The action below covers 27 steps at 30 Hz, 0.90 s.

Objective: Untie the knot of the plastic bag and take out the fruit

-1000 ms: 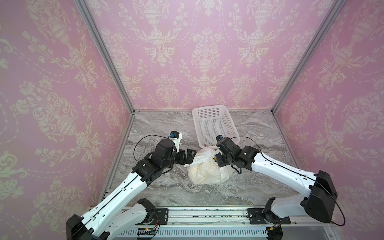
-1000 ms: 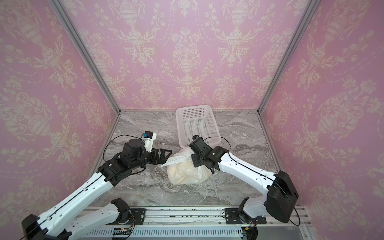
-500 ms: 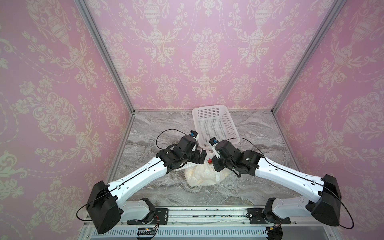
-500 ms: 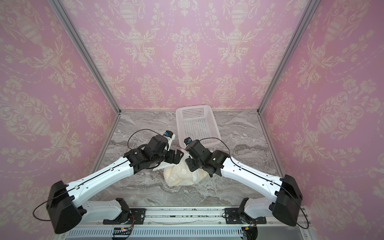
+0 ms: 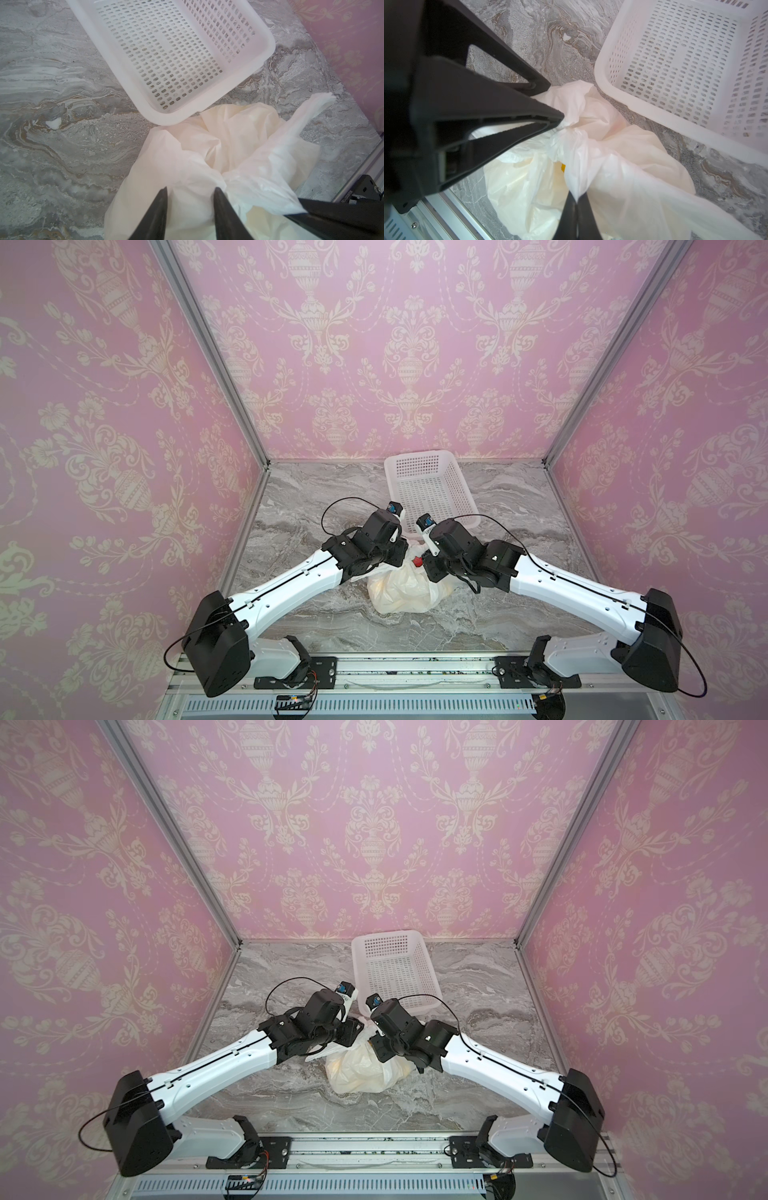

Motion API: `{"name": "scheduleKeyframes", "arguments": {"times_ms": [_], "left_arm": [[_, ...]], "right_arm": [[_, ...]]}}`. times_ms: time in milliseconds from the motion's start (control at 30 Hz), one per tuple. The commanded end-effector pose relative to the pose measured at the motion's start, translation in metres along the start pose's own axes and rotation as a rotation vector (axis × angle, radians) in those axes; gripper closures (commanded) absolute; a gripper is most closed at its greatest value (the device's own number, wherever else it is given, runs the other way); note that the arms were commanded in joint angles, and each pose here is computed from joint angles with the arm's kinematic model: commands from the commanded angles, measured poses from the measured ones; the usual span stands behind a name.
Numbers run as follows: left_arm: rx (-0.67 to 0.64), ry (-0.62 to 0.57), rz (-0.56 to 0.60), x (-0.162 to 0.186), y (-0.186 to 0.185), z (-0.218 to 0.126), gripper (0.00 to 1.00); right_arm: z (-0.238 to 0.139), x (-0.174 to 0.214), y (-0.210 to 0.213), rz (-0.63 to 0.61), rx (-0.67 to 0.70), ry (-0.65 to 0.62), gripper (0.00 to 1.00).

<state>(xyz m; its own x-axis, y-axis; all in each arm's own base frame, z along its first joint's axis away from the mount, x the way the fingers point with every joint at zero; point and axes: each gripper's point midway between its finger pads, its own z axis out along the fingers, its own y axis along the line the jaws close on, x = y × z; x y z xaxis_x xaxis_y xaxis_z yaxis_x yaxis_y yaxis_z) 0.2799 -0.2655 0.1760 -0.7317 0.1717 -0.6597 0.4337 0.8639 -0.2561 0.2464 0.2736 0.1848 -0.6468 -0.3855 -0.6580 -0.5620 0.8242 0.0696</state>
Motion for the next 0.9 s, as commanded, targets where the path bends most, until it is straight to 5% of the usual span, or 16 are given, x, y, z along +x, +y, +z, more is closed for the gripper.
{"name": "scheduleKeyframes", "arguments": {"times_ms": [0, 100, 267, 333, 367, 600, 867], "left_arm": [[0.008, 0.005, 0.022, -0.003, -0.005, 0.003, 0.69], [-0.001, 0.019, 0.023, 0.0, -0.003, 0.007, 0.67], [-0.015, 0.029, 0.025, 0.004, 0.0, 0.008, 0.28], [-0.013, 0.039, 0.029, 0.006, 0.0, 0.011, 0.23], [-0.014, 0.047, 0.031, 0.009, 0.001, 0.014, 0.26], [-0.05, 0.065, 0.033, 0.01, 0.006, 0.021, 1.0], [-0.234, -0.074, -0.002, -0.003, 0.043, -0.023, 1.0]], "right_arm": [[0.001, 0.001, 0.002, -0.024, -0.001, -0.004, 1.0], [0.0, 0.001, 0.001, -0.024, 0.0, -0.007, 1.0], [0.0, 0.001, 0.0, -0.023, 0.004, -0.008, 1.0], [0.001, 0.001, 0.0, -0.025, 0.006, -0.007, 1.0], [0.001, 0.001, 0.0, -0.023, 0.004, -0.01, 1.0], [0.003, 0.002, -0.002, -0.023, 0.019, -0.01, 1.0], [0.001, -0.003, -0.025, 0.004, 0.143, -0.063, 1.0]]}}
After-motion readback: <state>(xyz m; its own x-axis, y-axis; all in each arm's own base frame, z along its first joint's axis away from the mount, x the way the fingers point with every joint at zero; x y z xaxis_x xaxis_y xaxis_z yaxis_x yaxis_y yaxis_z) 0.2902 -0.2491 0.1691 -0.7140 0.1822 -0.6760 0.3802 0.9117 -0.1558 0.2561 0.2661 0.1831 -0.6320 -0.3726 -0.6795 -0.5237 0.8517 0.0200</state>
